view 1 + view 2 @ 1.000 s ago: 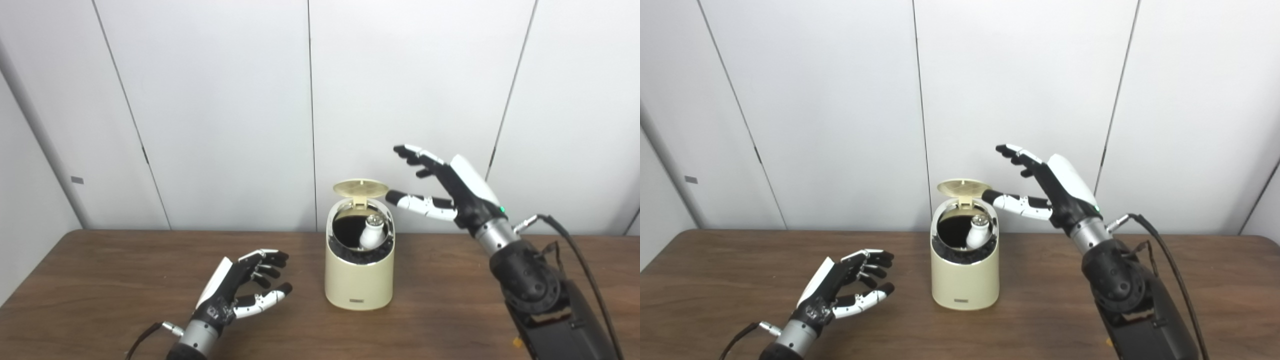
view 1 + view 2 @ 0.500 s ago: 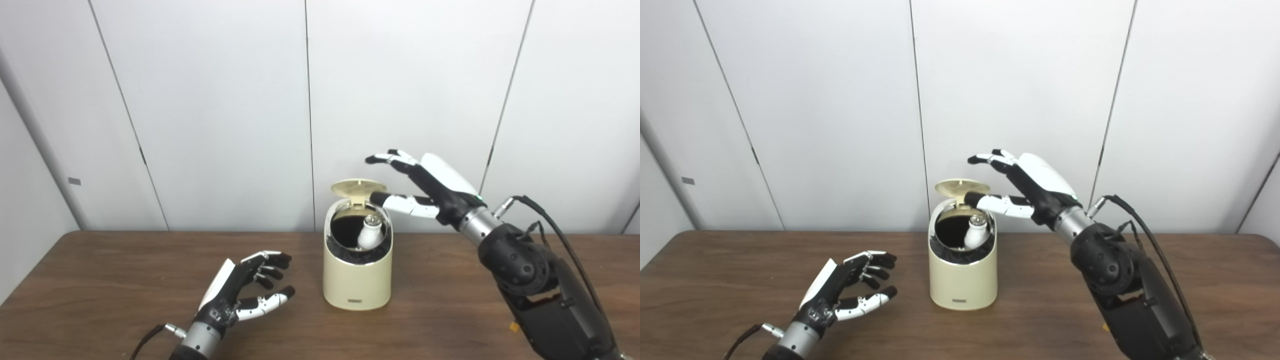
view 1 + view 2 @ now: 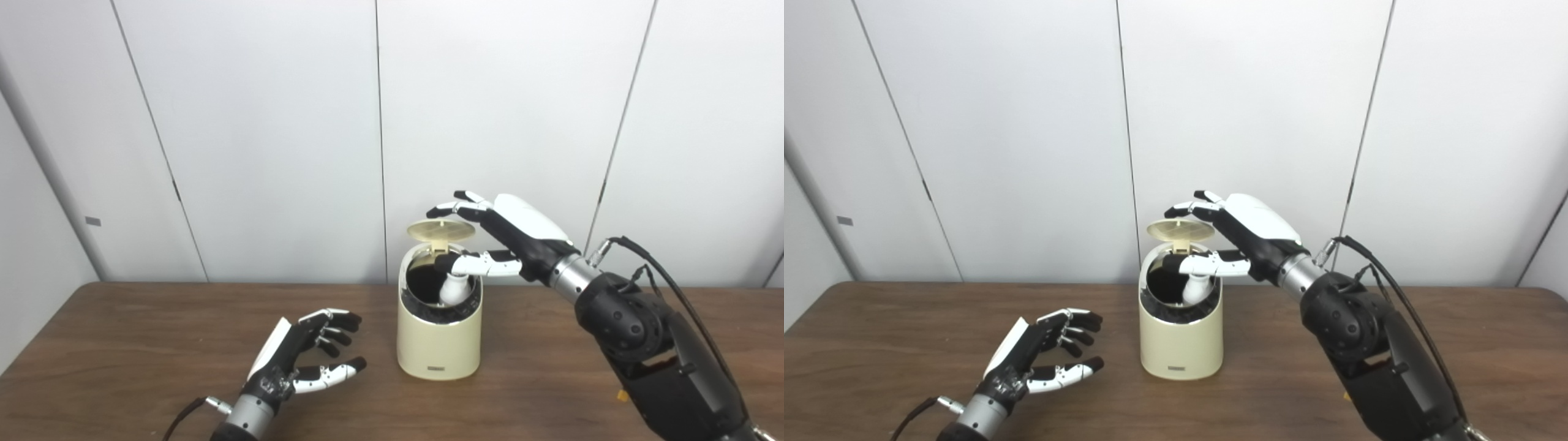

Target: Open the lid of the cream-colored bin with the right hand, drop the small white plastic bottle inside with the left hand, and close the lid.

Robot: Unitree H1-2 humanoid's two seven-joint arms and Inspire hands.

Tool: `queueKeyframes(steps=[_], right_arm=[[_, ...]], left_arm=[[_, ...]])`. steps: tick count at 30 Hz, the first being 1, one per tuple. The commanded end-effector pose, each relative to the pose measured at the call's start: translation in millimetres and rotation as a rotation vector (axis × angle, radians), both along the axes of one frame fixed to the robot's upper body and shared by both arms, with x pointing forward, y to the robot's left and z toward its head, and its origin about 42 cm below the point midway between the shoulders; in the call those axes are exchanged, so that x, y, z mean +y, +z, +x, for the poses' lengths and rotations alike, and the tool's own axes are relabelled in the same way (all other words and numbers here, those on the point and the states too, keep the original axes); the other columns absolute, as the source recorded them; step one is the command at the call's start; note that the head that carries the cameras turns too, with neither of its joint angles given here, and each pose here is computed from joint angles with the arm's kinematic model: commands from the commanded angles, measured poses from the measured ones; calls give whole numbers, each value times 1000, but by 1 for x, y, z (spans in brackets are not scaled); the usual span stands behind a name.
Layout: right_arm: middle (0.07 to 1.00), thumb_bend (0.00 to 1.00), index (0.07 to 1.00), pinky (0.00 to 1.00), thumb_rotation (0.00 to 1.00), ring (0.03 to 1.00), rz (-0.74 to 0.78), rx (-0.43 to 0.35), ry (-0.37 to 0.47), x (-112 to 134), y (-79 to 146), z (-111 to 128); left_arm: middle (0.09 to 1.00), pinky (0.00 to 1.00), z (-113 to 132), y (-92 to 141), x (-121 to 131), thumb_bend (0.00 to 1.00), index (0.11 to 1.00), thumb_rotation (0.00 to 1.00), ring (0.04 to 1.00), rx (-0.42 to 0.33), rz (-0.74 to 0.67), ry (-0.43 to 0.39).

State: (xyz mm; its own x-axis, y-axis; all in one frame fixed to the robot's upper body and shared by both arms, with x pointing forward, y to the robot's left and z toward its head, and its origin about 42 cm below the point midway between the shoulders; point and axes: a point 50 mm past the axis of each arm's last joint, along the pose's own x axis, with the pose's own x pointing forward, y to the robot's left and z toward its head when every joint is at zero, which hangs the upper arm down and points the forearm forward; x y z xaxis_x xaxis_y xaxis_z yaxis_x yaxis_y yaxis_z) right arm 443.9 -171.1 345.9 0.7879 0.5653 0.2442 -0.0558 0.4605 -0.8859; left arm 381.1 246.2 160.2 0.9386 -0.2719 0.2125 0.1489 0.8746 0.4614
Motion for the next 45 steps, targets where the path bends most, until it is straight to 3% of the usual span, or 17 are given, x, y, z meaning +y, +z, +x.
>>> queueKeyframes(steps=[1,11,19,25,29,45], right_arm=[[834,691,780,855,928,966,-3,-86,38,-1,27,-6],[774,676,719,845,920,933,-24,-77,37,-6,26,-17],[792,679,720,843,940,936,-71,-59,24,-14,22,-28],[764,629,720,876,896,927,-100,-59,23,-18,13,-29],[751,620,721,991,871,927,-130,-58,28,-21,9,-29],[717,632,708,1000,851,903,-189,-42,60,-17,-12,-27]], left_arm=[[717,560,7,21,2,656,725,185,652,-80,-7,0],[717,568,7,23,3,661,727,211,655,-85,-14,7],[716,565,6,24,3,658,726,225,654,-85,-8,17],[715,567,5,25,2,658,726,229,655,-82,-8,25],[712,554,5,26,1,660,720,233,645,-83,-12,29],[709,541,6,26,-3,664,718,220,629,-87,-18,29]])
